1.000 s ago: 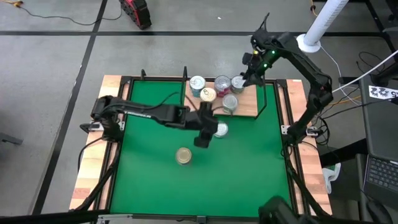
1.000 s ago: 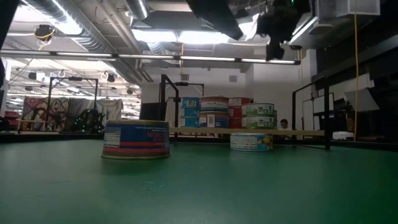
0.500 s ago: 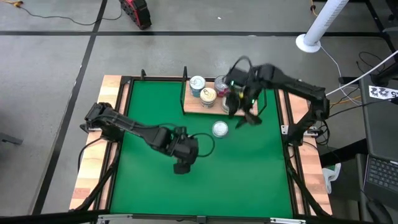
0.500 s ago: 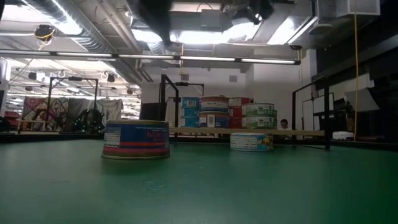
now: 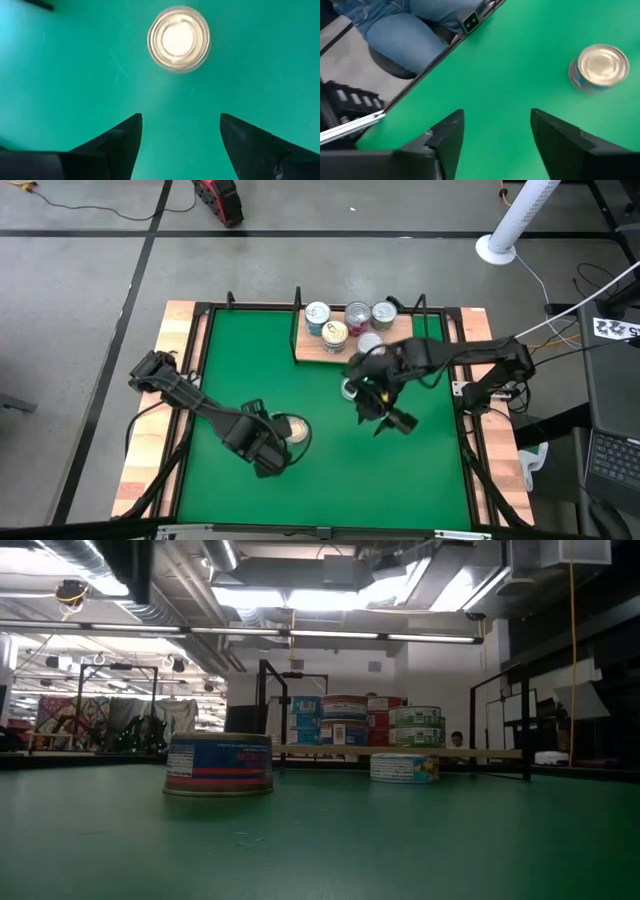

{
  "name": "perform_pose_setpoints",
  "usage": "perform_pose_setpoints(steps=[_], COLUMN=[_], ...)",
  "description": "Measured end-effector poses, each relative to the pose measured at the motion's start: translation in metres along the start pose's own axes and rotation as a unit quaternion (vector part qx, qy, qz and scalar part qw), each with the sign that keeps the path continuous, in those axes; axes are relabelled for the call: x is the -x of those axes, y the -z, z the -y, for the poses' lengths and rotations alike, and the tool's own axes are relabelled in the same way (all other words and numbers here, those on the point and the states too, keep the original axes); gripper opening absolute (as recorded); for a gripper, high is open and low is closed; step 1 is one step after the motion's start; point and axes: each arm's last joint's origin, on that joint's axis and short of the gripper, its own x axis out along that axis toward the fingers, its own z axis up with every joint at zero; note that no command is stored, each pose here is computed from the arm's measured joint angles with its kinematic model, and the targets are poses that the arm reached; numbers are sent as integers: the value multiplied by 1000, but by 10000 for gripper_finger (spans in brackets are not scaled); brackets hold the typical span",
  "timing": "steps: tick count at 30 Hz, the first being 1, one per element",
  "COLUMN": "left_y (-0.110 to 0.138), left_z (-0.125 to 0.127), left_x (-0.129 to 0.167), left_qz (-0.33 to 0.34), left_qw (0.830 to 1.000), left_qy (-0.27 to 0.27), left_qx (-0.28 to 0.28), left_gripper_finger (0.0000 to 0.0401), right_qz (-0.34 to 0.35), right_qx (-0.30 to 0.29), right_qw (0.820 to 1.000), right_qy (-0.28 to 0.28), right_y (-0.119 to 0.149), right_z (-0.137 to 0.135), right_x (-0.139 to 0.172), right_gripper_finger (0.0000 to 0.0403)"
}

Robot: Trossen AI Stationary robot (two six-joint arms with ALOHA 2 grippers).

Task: Stack canned seafood by type on shelf
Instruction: Stack the blue pink tuna can on top of the blue pink tuna cans on the shelf

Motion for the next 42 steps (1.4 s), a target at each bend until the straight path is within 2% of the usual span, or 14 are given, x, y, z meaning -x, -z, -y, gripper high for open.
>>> perform_pose_setpoints(steps=[6, 10, 14, 16, 20, 27, 34, 36, 42], left_y=[17, 29, 32, 32, 29, 27, 27, 27, 24], left_z=[5, 6, 5, 4, 4, -3, -3, -3, -2], left_x=[-29, -63, -87, -95, -105, -115, -125, -127, -128], left_qz=[-19, -25, -12, 4, 49, 57, 73, 75, 84], left_qw=[999, 999, 999, 999, 998, 996, 996, 995, 995], left_qy=[-26, -36, -30, -27, -30, -41, -24, -22, -13], left_qx=[0, 1, 19, 21, 29, 47, 54, 56, 60], left_gripper_finger=[243, 202, 153, 130, 89, 40, 11, 4, 4], right_qz=[44, 68, 80, 95, 139, 187, 192, 174, 155], right_qx=[26, 29, 26, 33, 39, 48, 33, 24, 14], right_qw=[998, 991, 975, 966, 953, 931, 929, 928, 927], right_qy=[35, 112, 206, 238, 265, 308, 315, 328, 342], right_y=[4, 9, 19, 23, 31, 38, 44, 49, 62], right_z=[13, 20, 26, 28, 33, 38, 55, 60, 73], right_x=[-51, -80, -103, -111, -120, -132, -161, -170, -198], right_gripper_finger=[146, 83, 22, 6, 18, 5, 8, 5, 4])
